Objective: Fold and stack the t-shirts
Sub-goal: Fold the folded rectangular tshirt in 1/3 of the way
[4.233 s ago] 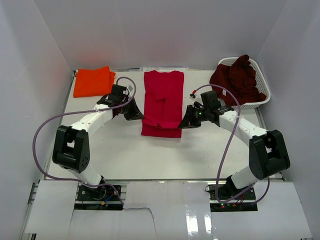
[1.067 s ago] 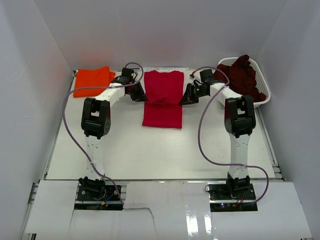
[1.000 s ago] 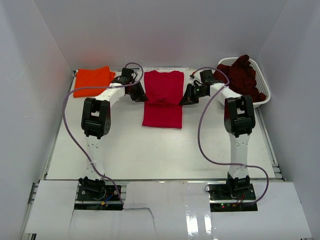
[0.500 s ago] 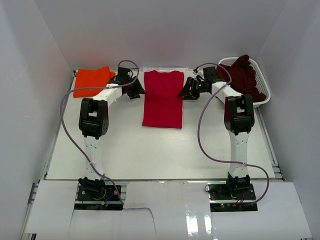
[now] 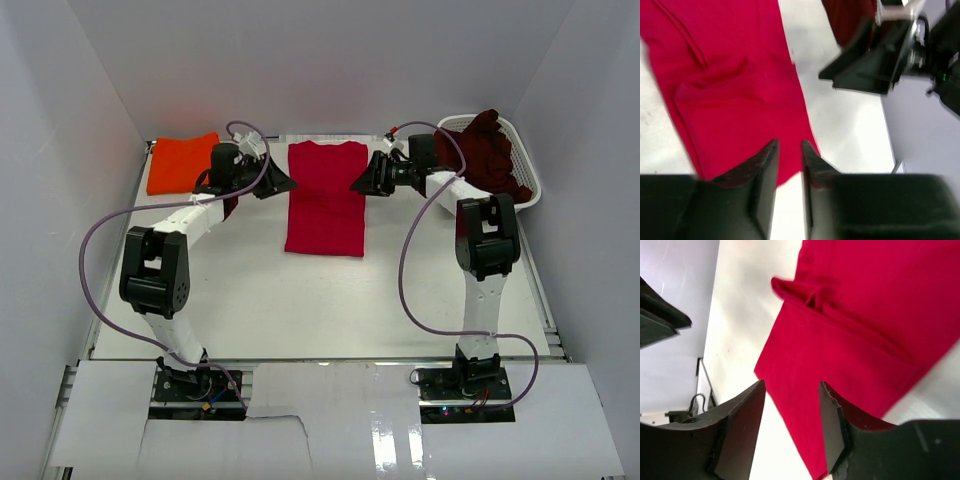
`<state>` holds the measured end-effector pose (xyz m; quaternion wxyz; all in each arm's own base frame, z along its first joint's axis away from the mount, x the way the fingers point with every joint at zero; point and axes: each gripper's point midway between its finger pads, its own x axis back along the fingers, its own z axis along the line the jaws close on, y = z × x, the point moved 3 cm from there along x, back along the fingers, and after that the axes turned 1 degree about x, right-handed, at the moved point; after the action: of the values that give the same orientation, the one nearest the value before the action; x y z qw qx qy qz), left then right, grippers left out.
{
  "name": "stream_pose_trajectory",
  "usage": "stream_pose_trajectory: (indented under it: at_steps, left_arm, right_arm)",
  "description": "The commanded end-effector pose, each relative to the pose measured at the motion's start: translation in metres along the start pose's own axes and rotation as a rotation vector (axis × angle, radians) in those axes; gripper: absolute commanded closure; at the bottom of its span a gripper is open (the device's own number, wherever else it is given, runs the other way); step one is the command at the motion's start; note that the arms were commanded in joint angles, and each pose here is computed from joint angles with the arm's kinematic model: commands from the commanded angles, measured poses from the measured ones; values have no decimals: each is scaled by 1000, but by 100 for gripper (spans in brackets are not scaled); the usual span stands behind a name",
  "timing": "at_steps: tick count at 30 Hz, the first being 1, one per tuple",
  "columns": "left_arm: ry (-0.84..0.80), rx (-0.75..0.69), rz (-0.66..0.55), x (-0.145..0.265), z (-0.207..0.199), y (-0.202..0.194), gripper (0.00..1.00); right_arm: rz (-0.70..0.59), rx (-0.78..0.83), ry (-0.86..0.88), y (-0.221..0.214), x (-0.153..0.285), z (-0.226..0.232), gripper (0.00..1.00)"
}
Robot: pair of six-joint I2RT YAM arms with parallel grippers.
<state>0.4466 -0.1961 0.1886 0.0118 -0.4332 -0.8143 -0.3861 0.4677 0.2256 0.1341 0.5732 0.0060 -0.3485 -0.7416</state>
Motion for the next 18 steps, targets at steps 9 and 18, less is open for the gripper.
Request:
stream_pose_trajectory:
  at_steps: [9, 18]
  left_arm:
    - [-252, 6, 196, 30, -35, -92, 100]
    - [-342, 23, 191, 23, -34, -112, 100]
  right_arm:
    - [48, -31, 266, -43, -43, 52, 92]
    - [95, -71, 308, -53, -82, 47, 92]
